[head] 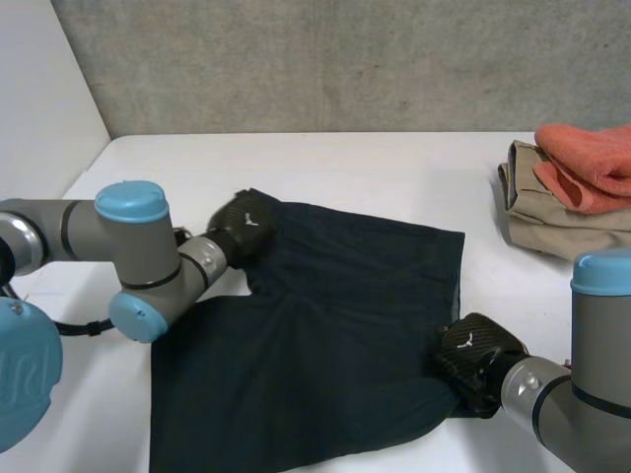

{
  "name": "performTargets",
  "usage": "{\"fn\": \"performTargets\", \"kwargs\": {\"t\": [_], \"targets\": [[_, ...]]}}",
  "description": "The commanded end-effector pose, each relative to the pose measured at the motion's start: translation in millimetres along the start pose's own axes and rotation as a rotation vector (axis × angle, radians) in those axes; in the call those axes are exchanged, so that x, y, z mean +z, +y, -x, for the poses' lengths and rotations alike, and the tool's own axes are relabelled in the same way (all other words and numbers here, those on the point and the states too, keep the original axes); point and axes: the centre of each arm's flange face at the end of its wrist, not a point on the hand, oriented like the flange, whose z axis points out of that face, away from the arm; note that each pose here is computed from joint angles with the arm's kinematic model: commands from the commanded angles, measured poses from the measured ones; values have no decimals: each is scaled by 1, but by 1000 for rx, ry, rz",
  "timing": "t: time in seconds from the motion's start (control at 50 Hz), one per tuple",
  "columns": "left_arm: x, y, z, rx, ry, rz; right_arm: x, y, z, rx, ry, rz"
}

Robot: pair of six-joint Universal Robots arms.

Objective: Fold the laundry.

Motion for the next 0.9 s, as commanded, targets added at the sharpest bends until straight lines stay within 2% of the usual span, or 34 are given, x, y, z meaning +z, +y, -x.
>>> {"fn": "performTargets", "kwargs": {"t": [0.02,0.26,0.34,0.42,0.48,0.58,0.6,0.66,0.72,0.8,0.9], "targets": [[-18,9,19,8,-116,202,0,-1,-1,-1,3,-3],[-35,9,6,-30,-103,269,3,-3,-4,40,29,-27],[-36,5,4,-97,-117,268,4,-7,-7,96,37,-46],[-45,-10,27,-199,-198,252,4,-10,-8,131,28,-68],[-64,-24,46,-290,-254,235,5,-14,-9,161,21,-88],[-104,-48,63,-426,-295,199,7,-23,-24,311,25,-137],[-120,-52,62,-473,-288,207,8,-23,-28,340,31,-143],[-145,-57,55,-526,-265,227,10,-24,-40,452,32,-164],[-186,-63,34,-604,-184,281,12,-26,-48,537,25,-189],[-220,-64,8,-672,-73,353,18,-20,-58,633,24,-196],[-247,-61,-14,-740,9,421,30,-12,-69,722,46,-198]]}}
